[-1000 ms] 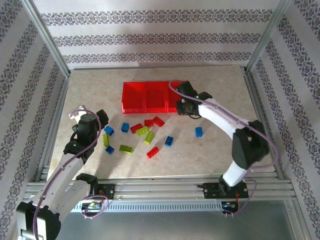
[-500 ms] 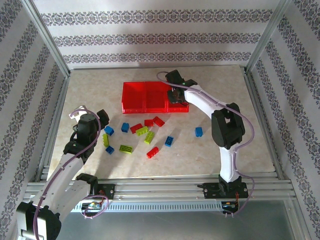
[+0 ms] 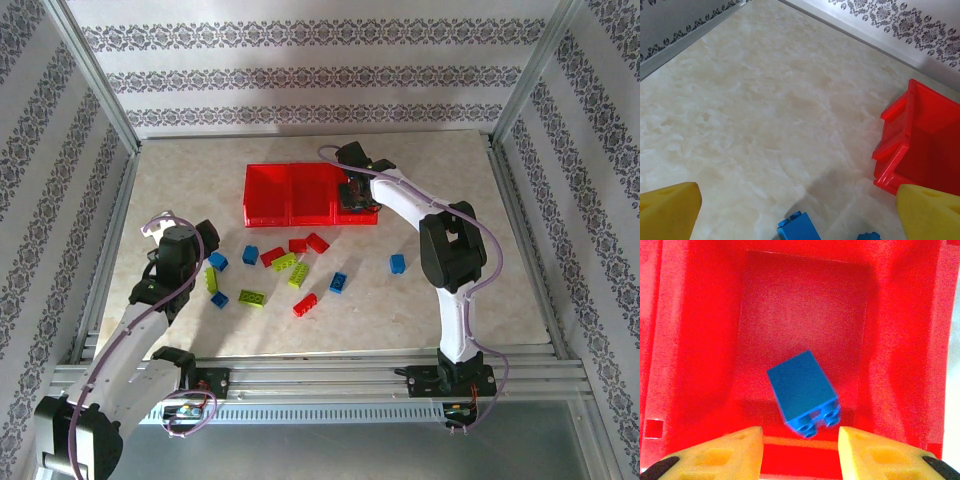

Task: Sort the legos into containers by color
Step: Place the lego in the container, then pick up the lego from the middle-right of the table.

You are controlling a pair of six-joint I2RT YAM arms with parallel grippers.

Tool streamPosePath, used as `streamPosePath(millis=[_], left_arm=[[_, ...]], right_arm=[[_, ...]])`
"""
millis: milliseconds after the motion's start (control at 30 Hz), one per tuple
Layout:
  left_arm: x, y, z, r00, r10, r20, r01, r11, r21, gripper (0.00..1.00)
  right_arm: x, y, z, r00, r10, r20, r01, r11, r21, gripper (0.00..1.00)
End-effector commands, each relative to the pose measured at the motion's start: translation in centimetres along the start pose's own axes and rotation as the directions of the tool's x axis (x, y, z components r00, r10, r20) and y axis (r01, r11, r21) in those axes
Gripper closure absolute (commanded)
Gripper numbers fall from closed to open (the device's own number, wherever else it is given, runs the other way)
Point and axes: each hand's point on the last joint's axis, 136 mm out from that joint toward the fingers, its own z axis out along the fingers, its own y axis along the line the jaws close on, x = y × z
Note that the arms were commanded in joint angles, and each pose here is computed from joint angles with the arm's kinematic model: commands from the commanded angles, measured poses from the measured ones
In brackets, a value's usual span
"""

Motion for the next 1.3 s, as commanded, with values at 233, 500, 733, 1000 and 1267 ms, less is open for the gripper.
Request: streamPosePath(millis=[233,500,733,1000,1267], left_arm=[[-1.0,-0.4,-0.3,1.0,0.004,0.005,-0.005,1.0,0.017,0.0],[-1.9,0.2,-0.5,0.999,0.031,0.032,-0.03,0.999,-0.02,0.0],[-2.0,-0.3,-0.1,0.999,0.023,0.028,-0.023,1.0,-0.005,0.0],[-1.4,-0.8,0.5,1.0,0.014,-0.009,-0.014,1.0,0.007,0.0],[-1.2,-0.9,0.9,1.0,0.002,-0.013,-0.001,1.0,0.008,0.0]], right_arm=[[-0.2,-0.2,-6.1,0.996,0.019,0.092,-0.016,1.0,-0.024,0.54],[5.8,-2.7,-9.5,0.993,0.082,0.089,-0.079,0.996,-0.036,0.5],[13.3,-6.5,-10.1,0.985,0.172,-0.017,-0.172,0.985,-0.023,0.44],[17.9,-9.9,-10.2,0.955,0.274,-0.109,-0.279,0.96,-0.028,0.36],[18.4,-10.0,-8.7,0.943,0.274,-0.189,-0.286,0.958,-0.038,0.28]])
